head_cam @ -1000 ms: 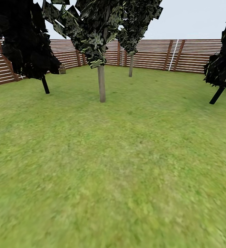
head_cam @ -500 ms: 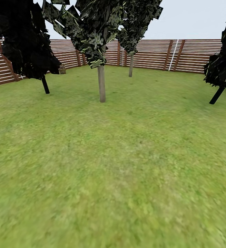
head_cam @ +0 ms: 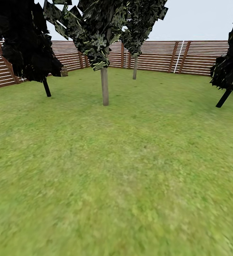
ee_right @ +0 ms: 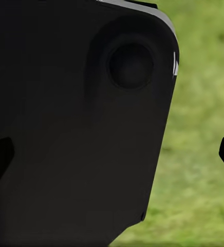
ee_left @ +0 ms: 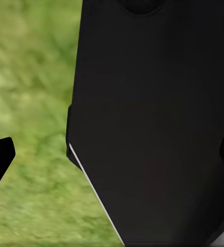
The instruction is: Take the three Easter eggs out of the wicker basket on the lawn in the garden, then place them on the lawn next to a single tree (choose any tree) so that all three eggs are next to the same tree and none are left in the basket.
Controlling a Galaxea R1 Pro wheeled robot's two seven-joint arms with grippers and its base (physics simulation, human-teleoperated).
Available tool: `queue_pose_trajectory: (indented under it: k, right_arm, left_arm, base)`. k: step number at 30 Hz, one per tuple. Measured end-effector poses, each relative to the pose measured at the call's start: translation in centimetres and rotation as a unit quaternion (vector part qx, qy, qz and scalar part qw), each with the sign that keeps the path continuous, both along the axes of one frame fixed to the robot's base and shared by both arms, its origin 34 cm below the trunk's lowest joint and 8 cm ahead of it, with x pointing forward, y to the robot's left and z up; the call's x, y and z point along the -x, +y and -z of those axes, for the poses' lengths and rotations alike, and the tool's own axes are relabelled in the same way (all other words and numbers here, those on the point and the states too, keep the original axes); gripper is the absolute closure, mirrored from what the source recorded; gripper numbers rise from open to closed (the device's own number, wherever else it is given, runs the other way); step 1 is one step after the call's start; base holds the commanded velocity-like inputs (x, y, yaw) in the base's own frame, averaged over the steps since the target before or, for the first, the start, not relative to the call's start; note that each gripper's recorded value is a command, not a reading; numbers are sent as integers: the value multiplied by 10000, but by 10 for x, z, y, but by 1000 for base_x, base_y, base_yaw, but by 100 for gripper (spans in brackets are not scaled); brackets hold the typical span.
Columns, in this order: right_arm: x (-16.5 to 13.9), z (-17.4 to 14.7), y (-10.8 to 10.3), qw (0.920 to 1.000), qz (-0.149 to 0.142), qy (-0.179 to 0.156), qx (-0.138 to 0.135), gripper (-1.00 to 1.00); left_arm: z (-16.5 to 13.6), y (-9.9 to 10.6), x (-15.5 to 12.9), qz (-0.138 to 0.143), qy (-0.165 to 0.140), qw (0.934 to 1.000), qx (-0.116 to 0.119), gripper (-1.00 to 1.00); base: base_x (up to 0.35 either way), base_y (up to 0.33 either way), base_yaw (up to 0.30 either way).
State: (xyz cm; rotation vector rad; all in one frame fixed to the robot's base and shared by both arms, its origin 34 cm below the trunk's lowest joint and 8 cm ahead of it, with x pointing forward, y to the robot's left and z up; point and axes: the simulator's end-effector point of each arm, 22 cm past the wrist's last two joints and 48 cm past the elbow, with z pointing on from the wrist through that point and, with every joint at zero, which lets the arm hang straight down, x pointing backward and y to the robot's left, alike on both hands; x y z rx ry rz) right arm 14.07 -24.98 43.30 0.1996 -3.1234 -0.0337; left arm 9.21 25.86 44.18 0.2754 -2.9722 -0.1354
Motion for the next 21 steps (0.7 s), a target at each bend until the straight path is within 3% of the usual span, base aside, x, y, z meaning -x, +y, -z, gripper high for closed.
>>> queue_pose_trajectory:
  k: [21]
  right_arm:
    - [0, -27, 1, 10000, -10, 6, -10, -100]
  left_arm:
    - [-27, 0, 0, 5, 5, 10000, -7, -100]
  base:
    - [0, 0, 0]
